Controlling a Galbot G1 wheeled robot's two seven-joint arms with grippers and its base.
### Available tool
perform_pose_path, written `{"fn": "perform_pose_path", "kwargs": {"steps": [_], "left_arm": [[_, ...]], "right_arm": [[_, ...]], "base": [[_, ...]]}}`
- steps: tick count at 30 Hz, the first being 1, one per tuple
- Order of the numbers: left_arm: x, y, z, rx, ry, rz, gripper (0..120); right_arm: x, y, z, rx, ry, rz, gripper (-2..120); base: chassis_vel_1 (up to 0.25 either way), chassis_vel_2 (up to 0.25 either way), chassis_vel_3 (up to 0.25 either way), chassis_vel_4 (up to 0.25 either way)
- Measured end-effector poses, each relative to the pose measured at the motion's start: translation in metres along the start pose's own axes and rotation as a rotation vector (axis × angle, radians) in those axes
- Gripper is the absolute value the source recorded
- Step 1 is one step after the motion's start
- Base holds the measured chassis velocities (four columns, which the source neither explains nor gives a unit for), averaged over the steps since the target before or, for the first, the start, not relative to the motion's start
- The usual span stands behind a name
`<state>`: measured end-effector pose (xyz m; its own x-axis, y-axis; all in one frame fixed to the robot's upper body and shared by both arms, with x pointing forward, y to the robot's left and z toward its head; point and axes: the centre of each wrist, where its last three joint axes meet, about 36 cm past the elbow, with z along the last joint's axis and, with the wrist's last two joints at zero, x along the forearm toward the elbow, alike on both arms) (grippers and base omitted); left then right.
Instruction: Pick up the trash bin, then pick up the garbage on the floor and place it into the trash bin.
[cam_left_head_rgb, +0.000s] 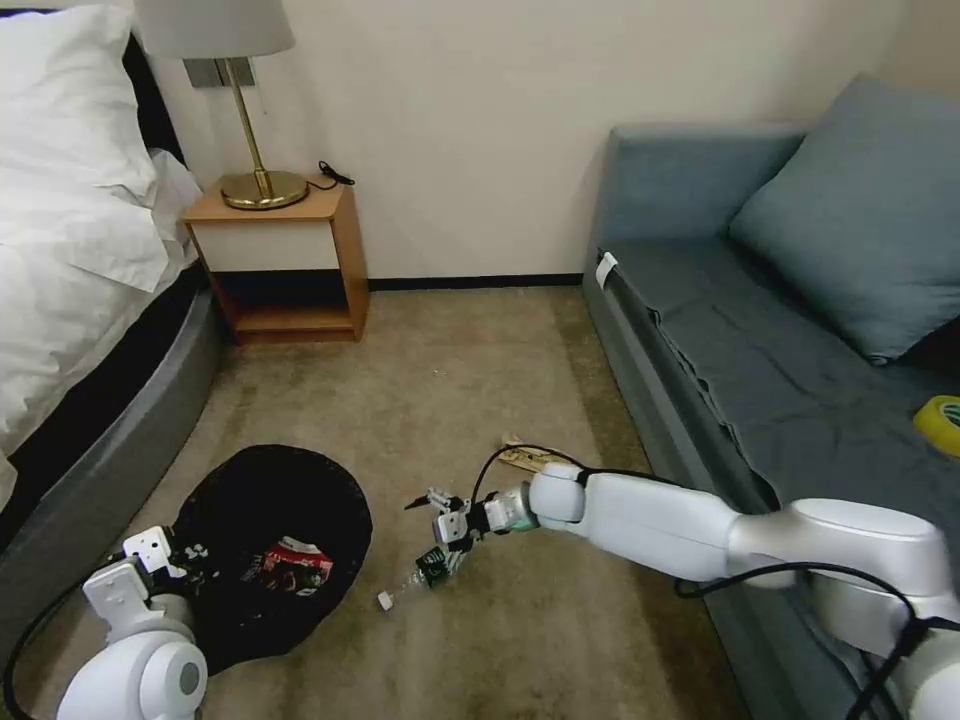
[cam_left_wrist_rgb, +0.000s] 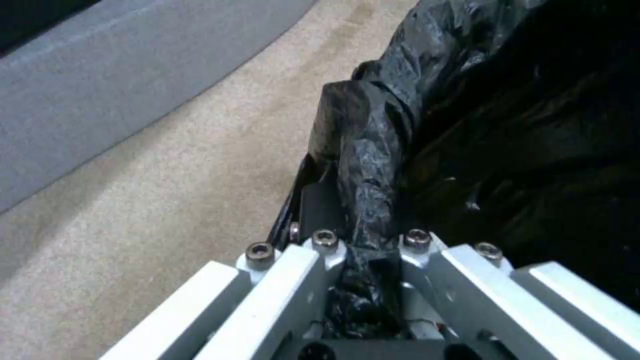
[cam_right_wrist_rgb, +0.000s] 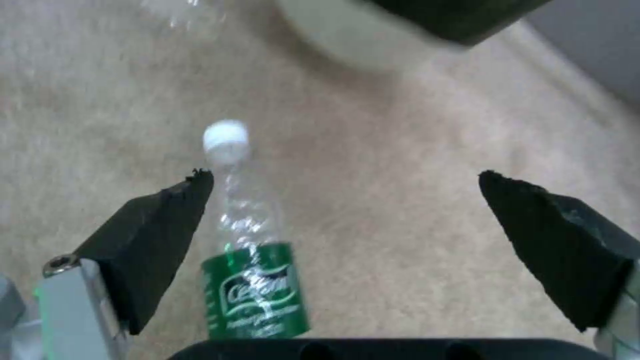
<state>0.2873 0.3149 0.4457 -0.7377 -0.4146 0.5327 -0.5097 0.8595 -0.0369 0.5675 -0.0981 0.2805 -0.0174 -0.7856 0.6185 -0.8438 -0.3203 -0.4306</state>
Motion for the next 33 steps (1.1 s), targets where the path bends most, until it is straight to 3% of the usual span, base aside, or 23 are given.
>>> {"fn": "perform_pose_path", "kwargs": {"steps": [12,26,33], "left_arm": [[0.002,0.004,0.002,0.012,-0.010,-0.007,2],[0.005,0.011,0.003,0.014,-0.017,-0.019,2],[0.006,0.010,0.003,0.015,-0.017,-0.017,2]], "right_arm": [[-0.020,0.016,0.032,-0.020,0.146,-0.063,100],[-0.031,0.033,0.049,-0.027,0.189,-0.069,99],[-0.035,0.034,0.051,-0.034,0.197,-0.056,91]], "base": [[0.000,0.000,0.000,0.000],[0.000,0.000,0.000,0.000],[0.000,0.000,0.000,0.000]]}}
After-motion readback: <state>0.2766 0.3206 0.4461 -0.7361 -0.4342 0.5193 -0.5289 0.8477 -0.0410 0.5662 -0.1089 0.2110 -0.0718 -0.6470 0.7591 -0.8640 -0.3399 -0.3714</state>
